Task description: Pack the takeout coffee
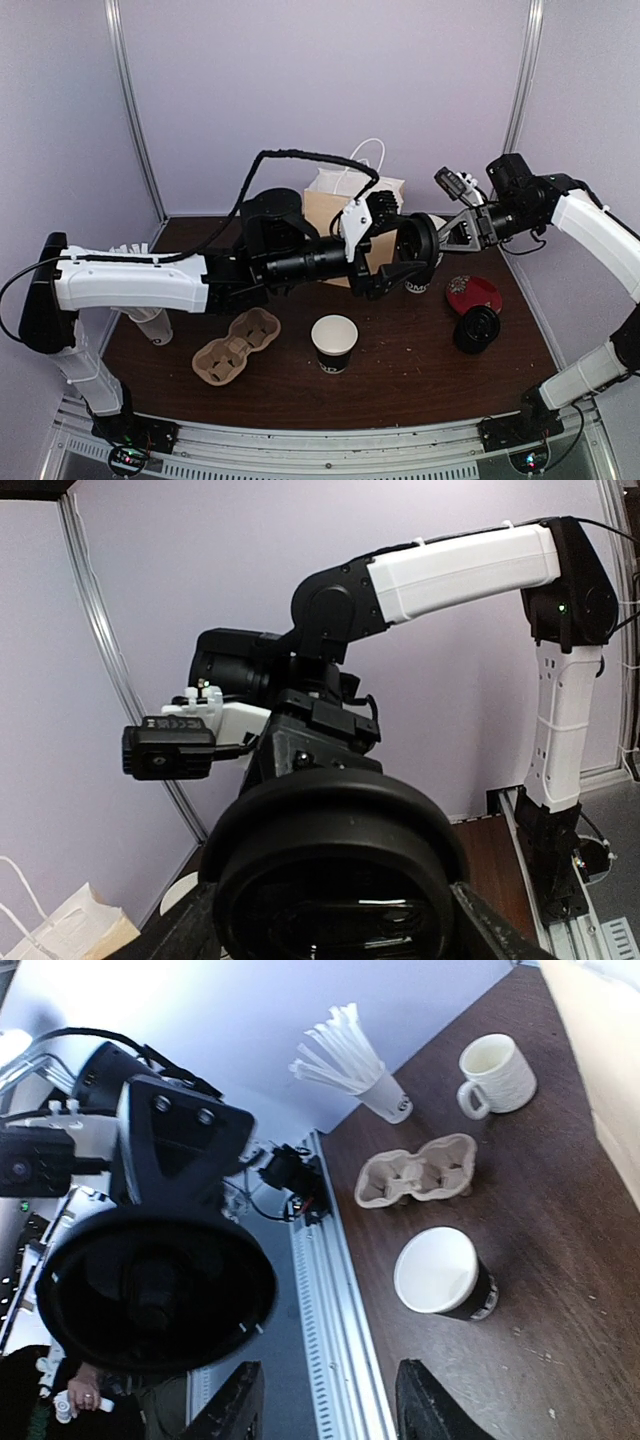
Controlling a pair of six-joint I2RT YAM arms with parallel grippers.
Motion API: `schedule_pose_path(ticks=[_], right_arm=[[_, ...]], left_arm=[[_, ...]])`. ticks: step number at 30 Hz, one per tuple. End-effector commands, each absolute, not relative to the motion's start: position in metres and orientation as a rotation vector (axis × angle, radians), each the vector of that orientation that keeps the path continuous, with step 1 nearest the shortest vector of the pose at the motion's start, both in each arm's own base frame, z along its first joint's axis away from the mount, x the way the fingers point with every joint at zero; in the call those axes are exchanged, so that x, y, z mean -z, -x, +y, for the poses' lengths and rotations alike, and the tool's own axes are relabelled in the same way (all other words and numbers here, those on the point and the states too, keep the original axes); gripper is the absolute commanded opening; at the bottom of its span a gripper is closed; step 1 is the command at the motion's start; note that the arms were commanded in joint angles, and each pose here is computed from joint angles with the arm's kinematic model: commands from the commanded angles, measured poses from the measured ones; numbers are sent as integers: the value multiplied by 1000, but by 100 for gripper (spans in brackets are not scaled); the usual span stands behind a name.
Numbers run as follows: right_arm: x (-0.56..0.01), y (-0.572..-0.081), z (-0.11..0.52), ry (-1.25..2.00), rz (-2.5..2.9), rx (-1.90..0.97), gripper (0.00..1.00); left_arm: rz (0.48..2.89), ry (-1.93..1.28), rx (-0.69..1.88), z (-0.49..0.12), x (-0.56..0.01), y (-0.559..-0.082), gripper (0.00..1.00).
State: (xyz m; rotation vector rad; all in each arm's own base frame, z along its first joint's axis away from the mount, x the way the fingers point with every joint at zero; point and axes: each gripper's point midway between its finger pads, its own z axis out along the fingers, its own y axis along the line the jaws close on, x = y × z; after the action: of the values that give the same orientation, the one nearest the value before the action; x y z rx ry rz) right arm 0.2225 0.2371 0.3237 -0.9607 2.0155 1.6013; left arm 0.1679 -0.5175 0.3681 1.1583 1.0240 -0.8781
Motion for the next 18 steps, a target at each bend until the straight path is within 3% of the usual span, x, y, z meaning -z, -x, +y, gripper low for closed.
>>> schedule_pose_path(ticks=[1, 8, 18], right_arm=[[-291, -235, 211, 922, 2148, -1292, 51], [-240, -252, 176, 879, 2315, -879, 53], [-230, -247, 172, 881, 2328, -847, 54]], left_arm=[[1175, -1273, 711, -495, -351, -174, 76], [1632, -1494, 394, -458, -277, -196, 75], [1933, -1616, 316, -435, -230, -201, 75]])
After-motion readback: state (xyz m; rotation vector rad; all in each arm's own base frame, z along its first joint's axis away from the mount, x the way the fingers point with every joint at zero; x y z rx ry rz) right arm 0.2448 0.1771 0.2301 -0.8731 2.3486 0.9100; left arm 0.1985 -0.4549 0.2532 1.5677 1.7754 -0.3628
